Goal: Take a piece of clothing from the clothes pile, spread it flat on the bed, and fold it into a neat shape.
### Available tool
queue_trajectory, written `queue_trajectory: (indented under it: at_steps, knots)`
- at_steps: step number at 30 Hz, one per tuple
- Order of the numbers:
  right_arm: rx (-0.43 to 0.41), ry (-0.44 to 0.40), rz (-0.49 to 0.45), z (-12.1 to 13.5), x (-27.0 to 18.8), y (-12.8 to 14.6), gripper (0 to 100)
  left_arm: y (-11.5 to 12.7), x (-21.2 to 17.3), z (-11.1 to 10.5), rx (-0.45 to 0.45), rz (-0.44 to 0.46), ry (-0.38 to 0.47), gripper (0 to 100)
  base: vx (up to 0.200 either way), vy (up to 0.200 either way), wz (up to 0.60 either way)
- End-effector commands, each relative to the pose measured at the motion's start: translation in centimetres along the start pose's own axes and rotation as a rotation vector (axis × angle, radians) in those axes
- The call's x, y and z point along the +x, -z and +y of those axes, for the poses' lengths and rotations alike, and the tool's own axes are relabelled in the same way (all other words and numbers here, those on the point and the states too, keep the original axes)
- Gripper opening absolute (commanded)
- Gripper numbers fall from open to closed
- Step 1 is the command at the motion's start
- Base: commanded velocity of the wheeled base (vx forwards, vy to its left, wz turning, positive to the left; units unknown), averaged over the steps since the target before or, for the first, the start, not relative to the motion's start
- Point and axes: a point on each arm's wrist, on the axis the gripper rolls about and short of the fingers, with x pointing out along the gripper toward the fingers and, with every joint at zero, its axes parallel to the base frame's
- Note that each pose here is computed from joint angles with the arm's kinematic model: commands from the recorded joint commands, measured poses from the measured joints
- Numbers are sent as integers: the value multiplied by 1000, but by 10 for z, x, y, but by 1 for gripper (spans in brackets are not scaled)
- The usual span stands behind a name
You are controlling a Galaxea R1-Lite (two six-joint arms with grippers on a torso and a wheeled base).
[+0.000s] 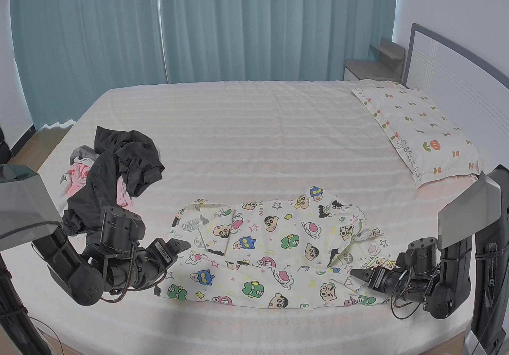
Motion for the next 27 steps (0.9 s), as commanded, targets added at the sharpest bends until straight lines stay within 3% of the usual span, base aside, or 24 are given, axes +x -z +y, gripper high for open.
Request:
queue_trajectory:
  at_steps: [1, 27]
  knots:
    - [-20, 6, 10, -1, 4, 2, 0, 1, 0, 0, 1, 3, -1, 100, 0, 0, 0]
    - [-28, 47, -4, -5, -5, 6, 0, 2, 0, 2, 2, -5, 10, 100, 0, 0, 0]
